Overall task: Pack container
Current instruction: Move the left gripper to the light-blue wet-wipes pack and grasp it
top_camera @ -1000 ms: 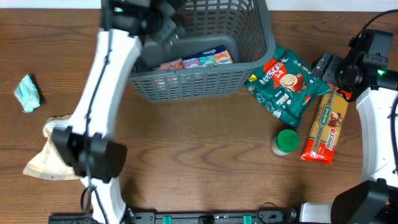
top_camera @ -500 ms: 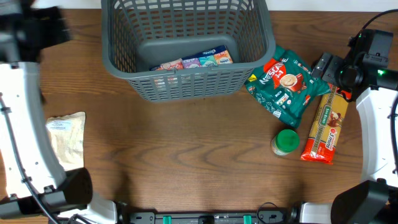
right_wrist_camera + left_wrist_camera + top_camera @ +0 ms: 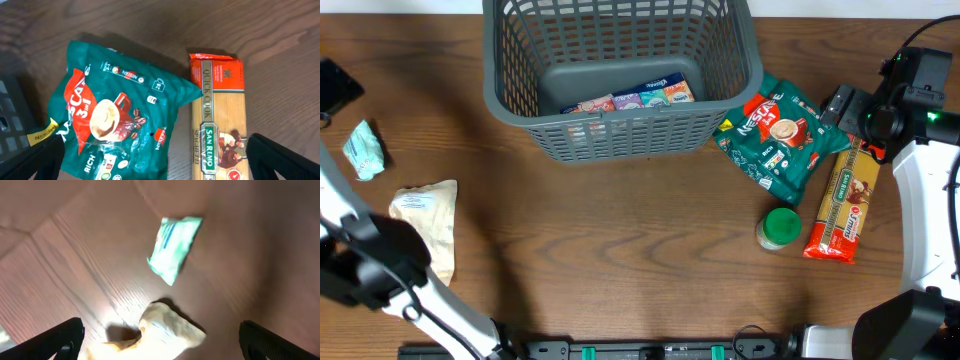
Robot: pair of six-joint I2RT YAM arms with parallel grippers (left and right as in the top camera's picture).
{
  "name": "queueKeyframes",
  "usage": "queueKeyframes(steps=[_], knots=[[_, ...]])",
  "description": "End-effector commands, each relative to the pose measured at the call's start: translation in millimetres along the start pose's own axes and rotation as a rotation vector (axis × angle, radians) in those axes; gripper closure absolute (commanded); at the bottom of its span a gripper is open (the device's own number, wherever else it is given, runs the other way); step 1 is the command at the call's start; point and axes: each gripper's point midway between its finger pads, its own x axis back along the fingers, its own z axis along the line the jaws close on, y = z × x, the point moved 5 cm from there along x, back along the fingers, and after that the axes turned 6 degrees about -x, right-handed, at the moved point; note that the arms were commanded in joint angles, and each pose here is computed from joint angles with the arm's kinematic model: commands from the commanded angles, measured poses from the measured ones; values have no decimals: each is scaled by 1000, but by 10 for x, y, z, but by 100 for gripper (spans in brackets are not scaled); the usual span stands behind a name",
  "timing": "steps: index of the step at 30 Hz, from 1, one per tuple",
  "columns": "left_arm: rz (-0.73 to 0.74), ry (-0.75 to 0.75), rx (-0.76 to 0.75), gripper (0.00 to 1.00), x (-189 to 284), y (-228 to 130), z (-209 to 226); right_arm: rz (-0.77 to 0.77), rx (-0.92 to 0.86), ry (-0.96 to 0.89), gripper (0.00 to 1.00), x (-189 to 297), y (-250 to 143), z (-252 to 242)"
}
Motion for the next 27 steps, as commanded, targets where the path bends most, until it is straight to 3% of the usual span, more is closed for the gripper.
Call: queueKeyframes(steps=[1, 12, 27], knots=[[93, 14, 12, 1, -417, -27, 24, -14, -2, -12, 1, 19, 59, -29], [227, 20, -203, 2, -1470, -72, -90, 2, -1, -17, 1, 18, 27, -40], [162, -69, -249, 1, -2080, 65, -191, 75, 2, -42, 1, 25, -115, -89]])
